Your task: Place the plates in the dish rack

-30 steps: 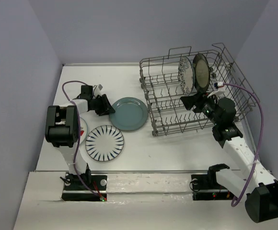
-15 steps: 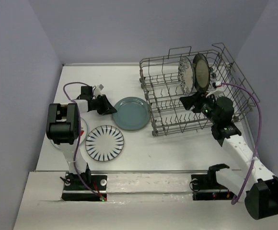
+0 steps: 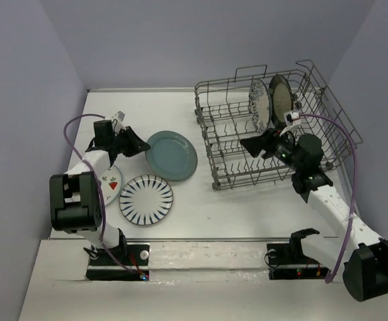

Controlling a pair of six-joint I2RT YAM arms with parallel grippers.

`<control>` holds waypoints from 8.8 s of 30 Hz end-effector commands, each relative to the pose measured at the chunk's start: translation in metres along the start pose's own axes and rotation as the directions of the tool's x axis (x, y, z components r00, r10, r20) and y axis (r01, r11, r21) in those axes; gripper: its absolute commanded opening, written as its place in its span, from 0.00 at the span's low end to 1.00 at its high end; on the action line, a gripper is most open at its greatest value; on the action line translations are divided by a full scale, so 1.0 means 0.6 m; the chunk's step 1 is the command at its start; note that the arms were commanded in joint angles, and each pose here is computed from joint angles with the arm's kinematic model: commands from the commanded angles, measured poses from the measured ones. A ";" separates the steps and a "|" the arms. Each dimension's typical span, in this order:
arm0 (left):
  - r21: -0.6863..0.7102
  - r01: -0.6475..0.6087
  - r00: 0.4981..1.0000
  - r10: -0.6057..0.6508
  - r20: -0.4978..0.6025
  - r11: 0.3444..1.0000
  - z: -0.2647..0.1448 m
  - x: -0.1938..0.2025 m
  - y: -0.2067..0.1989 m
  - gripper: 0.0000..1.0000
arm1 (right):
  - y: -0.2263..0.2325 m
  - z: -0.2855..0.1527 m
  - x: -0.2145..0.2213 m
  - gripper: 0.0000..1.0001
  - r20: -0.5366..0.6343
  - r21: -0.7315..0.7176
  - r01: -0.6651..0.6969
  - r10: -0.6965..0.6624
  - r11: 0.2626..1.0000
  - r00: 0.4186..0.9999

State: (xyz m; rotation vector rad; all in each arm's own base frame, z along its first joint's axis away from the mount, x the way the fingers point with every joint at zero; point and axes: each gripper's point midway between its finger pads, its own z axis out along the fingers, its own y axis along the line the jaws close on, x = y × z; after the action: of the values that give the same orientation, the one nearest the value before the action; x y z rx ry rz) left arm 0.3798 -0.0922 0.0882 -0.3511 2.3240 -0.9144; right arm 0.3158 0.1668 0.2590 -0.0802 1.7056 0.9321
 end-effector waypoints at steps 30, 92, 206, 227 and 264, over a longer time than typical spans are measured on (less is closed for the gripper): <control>0.347 -0.219 0.924 0.079 0.375 0.912 -0.190 -0.103 -0.214 0.06 | 0.161 0.305 0.117 0.79 -0.393 -0.632 0.181 -0.513 0.753 0.763; 0.471 -0.536 0.763 0.163 0.626 0.700 -0.409 -0.068 -0.424 0.99 | 0.161 0.103 -0.169 0.07 -0.019 -0.402 0.119 -0.138 0.908 0.990; -0.096 -0.405 0.733 0.386 0.560 0.909 -0.280 -0.014 -0.186 0.99 | 0.206 0.188 0.533 0.46 -0.527 0.206 0.155 -0.024 0.966 0.850; -0.016 -0.450 0.747 0.386 0.541 0.893 -0.270 -0.001 -0.207 0.99 | 0.143 0.151 0.496 0.07 -0.464 0.342 0.222 -0.042 0.913 0.885; 0.202 -0.376 0.900 0.305 0.313 0.904 -0.181 0.061 -0.201 0.99 | 0.213 0.134 -0.081 0.07 -0.004 -0.076 -0.216 0.217 0.973 0.976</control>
State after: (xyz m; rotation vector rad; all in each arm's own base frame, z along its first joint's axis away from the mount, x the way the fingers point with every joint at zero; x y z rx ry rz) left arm 0.2859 -0.1213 0.2264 0.0274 1.8825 -0.7633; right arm 0.3328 0.2738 0.2406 0.0715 2.0239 0.8394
